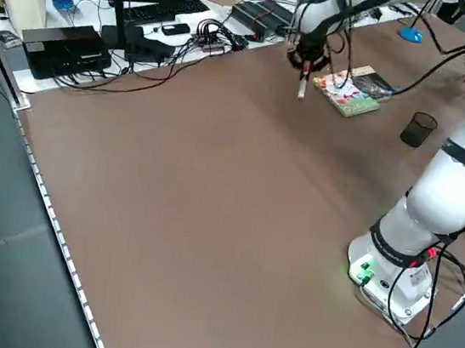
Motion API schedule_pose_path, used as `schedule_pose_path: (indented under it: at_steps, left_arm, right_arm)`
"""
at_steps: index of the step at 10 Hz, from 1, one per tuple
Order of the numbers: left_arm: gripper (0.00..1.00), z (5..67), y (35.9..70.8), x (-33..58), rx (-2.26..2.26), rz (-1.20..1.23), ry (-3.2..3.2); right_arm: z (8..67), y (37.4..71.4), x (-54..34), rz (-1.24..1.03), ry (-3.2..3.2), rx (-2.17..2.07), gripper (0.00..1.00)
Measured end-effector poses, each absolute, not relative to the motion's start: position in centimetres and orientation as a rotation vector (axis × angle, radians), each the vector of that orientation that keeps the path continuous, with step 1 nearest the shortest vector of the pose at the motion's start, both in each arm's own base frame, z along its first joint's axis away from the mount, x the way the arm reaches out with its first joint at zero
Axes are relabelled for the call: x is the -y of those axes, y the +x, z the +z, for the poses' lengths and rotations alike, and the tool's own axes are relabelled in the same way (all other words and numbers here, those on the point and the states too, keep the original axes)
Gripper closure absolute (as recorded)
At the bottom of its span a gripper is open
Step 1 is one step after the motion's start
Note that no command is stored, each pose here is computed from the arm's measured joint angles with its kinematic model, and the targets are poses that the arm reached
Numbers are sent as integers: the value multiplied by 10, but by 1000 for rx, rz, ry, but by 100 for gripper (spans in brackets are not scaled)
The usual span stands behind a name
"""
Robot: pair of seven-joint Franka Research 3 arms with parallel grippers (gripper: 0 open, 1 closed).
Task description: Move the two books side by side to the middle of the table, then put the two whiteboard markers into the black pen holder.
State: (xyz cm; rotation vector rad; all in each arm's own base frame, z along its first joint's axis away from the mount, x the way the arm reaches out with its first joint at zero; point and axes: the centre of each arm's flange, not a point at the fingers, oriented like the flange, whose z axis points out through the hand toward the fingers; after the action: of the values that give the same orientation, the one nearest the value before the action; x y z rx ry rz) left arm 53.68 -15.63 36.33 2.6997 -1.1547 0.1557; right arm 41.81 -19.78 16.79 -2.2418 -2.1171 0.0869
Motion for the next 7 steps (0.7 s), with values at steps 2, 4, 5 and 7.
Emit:
schedule_pose_path:
  at_steps: [2, 4, 5, 7]
  left_arm:
    - [83, 378, 519, 218, 1124, 161, 2688]
    - [83, 387, 493, 271, 1102, 145, 2689]
    - [83, 391, 478, 296, 1085, 138, 2693]
    - [83, 411, 449, 336, 1048, 161, 2703]
  right_arm:
    - [168, 420, 196, 77, -2251, 2120, 26]
    - [170, 422, 193, 62, -2251, 2134, 59]
    - [171, 419, 194, 58, -2251, 2130, 67]
    - [174, 418, 194, 45, -2256, 2123, 82]
